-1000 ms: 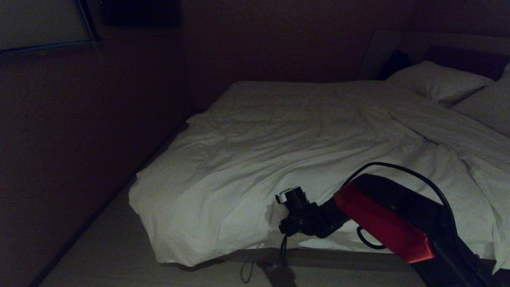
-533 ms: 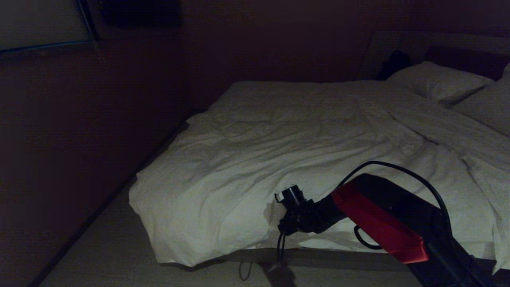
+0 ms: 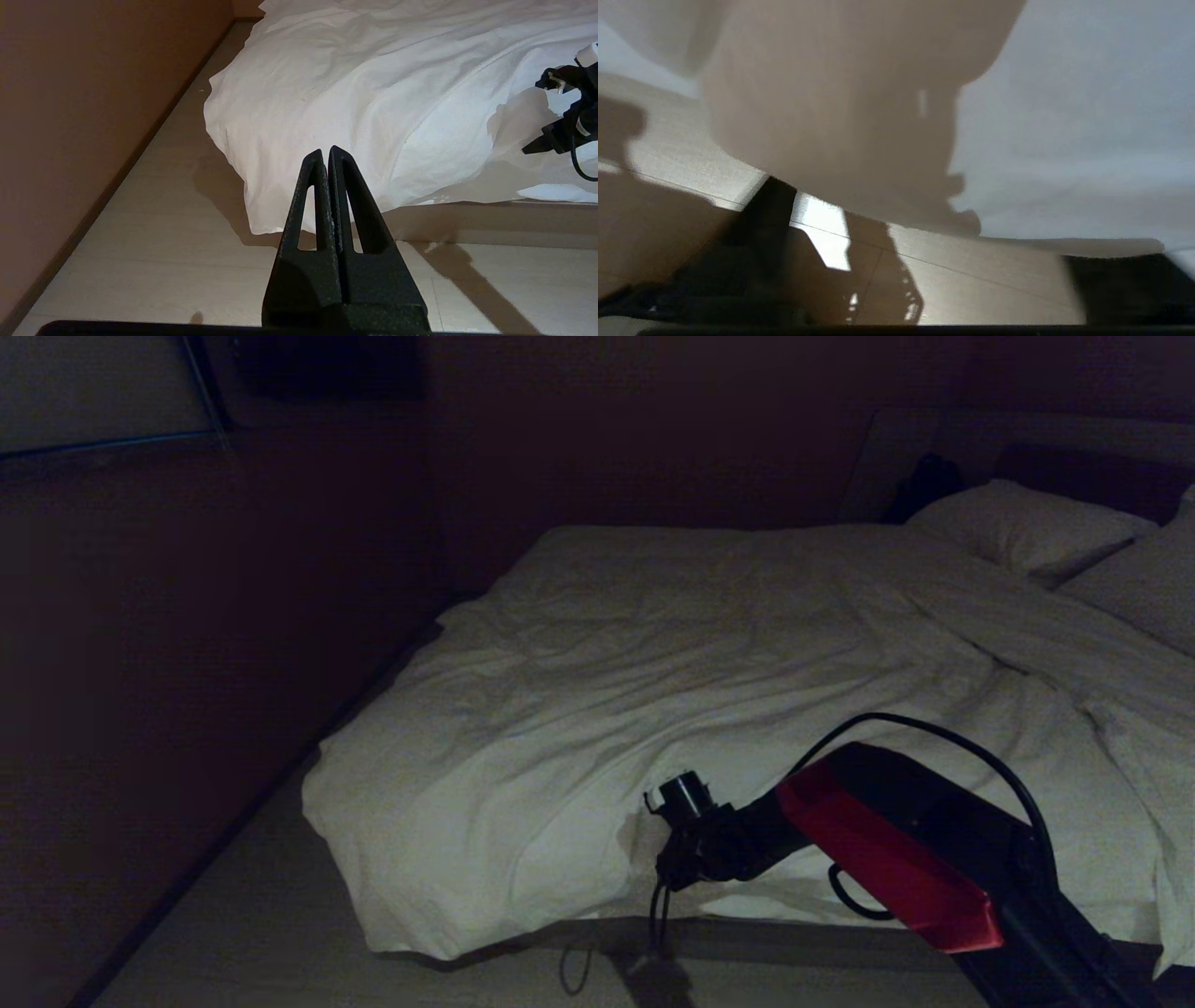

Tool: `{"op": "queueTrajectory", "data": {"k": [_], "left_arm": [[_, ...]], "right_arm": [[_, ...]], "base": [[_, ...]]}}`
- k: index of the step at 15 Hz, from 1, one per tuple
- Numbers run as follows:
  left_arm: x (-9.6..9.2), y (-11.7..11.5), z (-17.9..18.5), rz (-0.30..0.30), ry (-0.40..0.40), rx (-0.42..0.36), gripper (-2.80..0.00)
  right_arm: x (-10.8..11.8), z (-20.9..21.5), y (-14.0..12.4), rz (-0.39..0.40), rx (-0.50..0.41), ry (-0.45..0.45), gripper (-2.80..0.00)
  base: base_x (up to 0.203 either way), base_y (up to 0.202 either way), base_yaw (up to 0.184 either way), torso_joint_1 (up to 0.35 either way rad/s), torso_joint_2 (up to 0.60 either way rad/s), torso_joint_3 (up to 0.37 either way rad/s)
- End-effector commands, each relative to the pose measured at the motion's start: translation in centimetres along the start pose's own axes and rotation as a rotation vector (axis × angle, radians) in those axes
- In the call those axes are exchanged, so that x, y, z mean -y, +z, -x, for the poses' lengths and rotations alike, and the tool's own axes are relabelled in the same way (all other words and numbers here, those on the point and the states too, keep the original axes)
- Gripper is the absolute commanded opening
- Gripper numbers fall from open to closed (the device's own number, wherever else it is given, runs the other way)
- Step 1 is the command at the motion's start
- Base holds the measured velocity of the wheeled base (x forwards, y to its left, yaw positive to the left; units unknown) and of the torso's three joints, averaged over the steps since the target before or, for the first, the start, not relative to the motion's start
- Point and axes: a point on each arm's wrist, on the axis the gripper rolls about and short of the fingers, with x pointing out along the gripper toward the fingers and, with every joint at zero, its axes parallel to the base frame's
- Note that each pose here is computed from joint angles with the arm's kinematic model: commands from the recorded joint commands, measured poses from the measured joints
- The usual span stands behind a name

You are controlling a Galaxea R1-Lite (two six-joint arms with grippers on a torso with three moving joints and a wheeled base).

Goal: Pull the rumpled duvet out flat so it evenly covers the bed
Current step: Flatten the corners of the folded blanket

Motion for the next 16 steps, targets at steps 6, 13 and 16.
{"op": "queueTrajectory", "data": {"k": [6, 13, 16], "left_arm": [[0.0, -0.01, 0.0, 0.0, 0.0, -0.001, -2.8], [0.0, 0.0, 0.0, 0.0, 0.0, 0.001, -2.8], [0.0, -0.01, 0.0, -0.002, 0.0, 0.0, -2.8]], "right_arm": [[-0.01, -0.04, -0.02, 0.001, 0.0, -0.001, -2.8], [-0.01, -0.04, -0.02, 0.0, 0.0, -0.001, -2.8], [-0.04, 0.24, -0.14, -0.021, -0.004, -0.005, -2.8]], "base": [[0.0, 0.0, 0.0, 0.0, 0.0, 0.0], [0.0, 0.0, 0.0, 0.0, 0.0, 0.0], [0.0, 0.0, 0.0, 0.0, 0.0, 0.0]]}}
